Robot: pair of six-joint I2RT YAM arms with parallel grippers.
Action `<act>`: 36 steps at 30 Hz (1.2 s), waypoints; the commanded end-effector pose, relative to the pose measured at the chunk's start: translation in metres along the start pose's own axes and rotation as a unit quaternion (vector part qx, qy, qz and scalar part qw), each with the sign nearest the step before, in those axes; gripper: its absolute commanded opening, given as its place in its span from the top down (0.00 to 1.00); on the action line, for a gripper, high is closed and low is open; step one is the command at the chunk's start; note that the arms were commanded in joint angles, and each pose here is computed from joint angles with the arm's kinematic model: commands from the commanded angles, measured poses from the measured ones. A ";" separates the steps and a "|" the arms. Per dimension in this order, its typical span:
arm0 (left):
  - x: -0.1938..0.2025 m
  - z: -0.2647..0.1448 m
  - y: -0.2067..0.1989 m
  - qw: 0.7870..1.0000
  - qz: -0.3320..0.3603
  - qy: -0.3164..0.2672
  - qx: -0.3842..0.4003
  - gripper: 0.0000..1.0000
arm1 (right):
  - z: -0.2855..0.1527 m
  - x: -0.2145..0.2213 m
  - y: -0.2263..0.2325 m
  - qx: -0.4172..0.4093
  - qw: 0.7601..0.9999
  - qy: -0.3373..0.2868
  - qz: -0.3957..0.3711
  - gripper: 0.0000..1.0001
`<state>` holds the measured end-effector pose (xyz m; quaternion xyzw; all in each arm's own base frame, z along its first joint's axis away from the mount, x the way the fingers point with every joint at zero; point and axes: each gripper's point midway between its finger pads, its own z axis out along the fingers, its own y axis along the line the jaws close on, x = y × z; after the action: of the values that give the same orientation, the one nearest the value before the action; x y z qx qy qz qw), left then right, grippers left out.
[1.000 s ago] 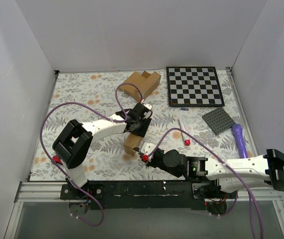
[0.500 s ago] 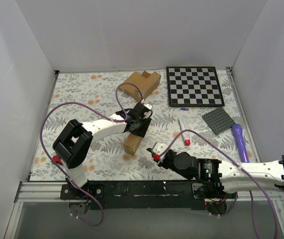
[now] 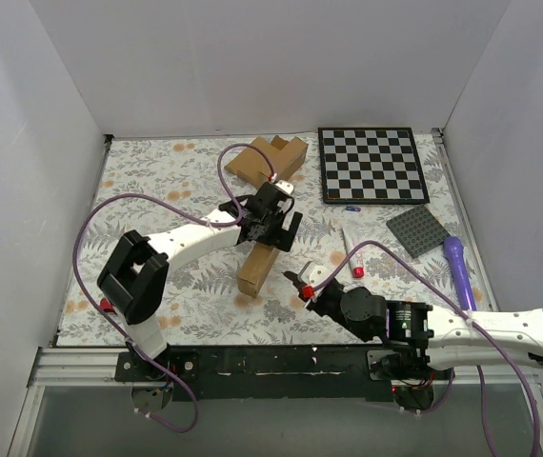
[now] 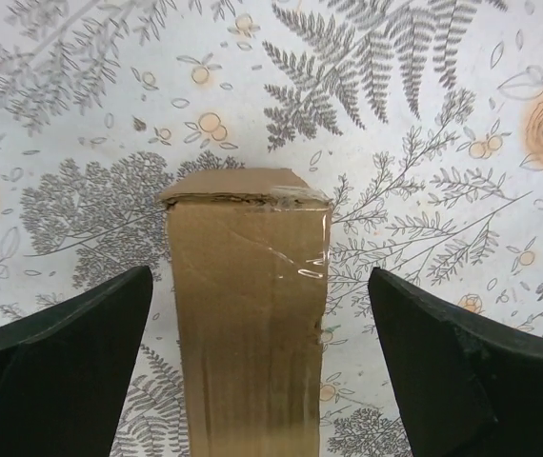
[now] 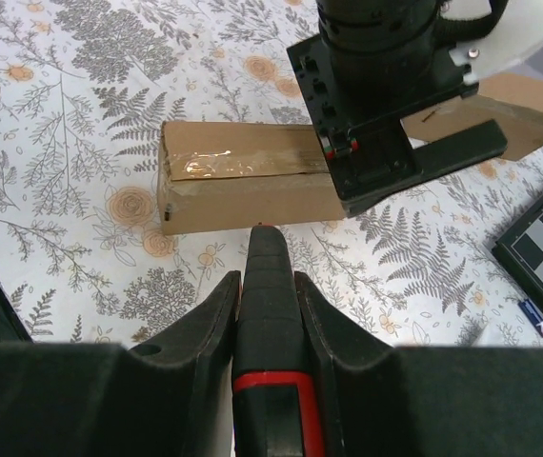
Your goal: Unpack the express box
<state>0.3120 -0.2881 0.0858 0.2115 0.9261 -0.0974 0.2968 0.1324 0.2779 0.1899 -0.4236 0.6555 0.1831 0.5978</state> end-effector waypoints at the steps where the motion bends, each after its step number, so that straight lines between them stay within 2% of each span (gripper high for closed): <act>1: -0.083 -0.071 0.015 0.986 -0.047 -0.155 -0.031 0.02 | -0.010 -0.041 -0.024 0.048 0.996 -0.052 0.050 0.99; 4: -0.105 -0.097 0.048 0.969 -0.118 -0.208 -0.069 0.02 | -0.013 -0.049 -0.040 0.094 0.991 -0.045 0.079 0.99; 6: -0.116 -0.130 0.089 0.941 -0.199 -0.253 -0.105 0.02 | -0.011 -0.041 -0.045 0.119 0.990 -0.014 0.081 0.99; 7: -0.107 -0.133 0.100 0.924 -0.253 -0.265 -0.106 0.02 | -0.011 -0.043 -0.049 0.136 0.985 -0.016 0.105 0.99; 8: -0.114 -0.171 0.105 0.903 -0.284 -0.314 -0.072 0.02 | -0.009 -0.053 -0.052 0.141 0.981 -0.034 0.128 0.99; 10: -0.103 -0.176 0.107 0.877 -0.321 -0.357 -0.015 0.02 | -0.005 -0.068 -0.058 0.138 0.971 -0.069 0.182 0.99; 11: -0.099 -0.186 0.090 0.874 -0.314 -0.369 0.043 0.02 | -0.002 -0.073 -0.061 0.135 0.965 -0.086 0.207 0.99; 13: -0.108 -0.227 0.070 0.838 -0.311 -0.428 0.132 0.02 | 0.006 -0.095 -0.062 0.098 0.950 -0.127 0.267 0.99; 14: -0.097 -0.220 0.063 0.836 -0.323 -0.416 0.156 0.02 | 0.011 -0.097 -0.075 0.105 0.935 -0.141 0.307 0.99; 15: -0.095 -0.232 0.048 0.831 -0.311 -0.415 0.200 0.02 | 0.012 -0.111 -0.078 0.090 0.921 -0.183 0.332 0.99; 18: -0.084 -0.241 0.020 0.824 -0.292 -0.395 0.281 0.02 | 0.009 -0.138 -0.080 0.051 0.889 -0.266 0.370 0.99; 20: -0.084 -0.261 0.009 0.804 -0.276 -0.413 0.326 0.02 | 0.008 -0.148 -0.083 0.037 0.867 -0.296 0.400 0.99; 21: -0.076 -0.257 0.005 0.799 -0.282 -0.405 0.343 0.02 | 0.014 -0.147 -0.077 0.018 0.865 -0.296 0.405 0.99; 22: -0.076 -0.272 -0.003 0.785 -0.262 -0.418 0.374 0.02 | 0.010 -0.158 -0.085 0.010 0.846 -0.328 0.420 0.99; 27: -0.064 -0.277 -0.016 0.773 -0.240 -0.412 0.420 0.03 | 0.013 -0.170 -0.082 -0.054 0.796 -0.361 0.483 0.99; 32: -0.054 -0.292 -0.019 0.744 -0.231 -0.436 0.451 0.04 | 0.012 -0.173 -0.086 -0.080 0.764 -0.378 0.517 0.99; 36: -0.056 -0.289 -0.021 0.745 -0.227 -0.434 0.453 0.06 | 0.016 -0.176 -0.075 -0.123 0.744 -0.380 0.535 0.99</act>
<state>0.2072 -0.2339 0.3383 0.0144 0.5926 -0.6294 0.5025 0.2078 0.3101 0.3310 0.0188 0.5478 0.6084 0.5739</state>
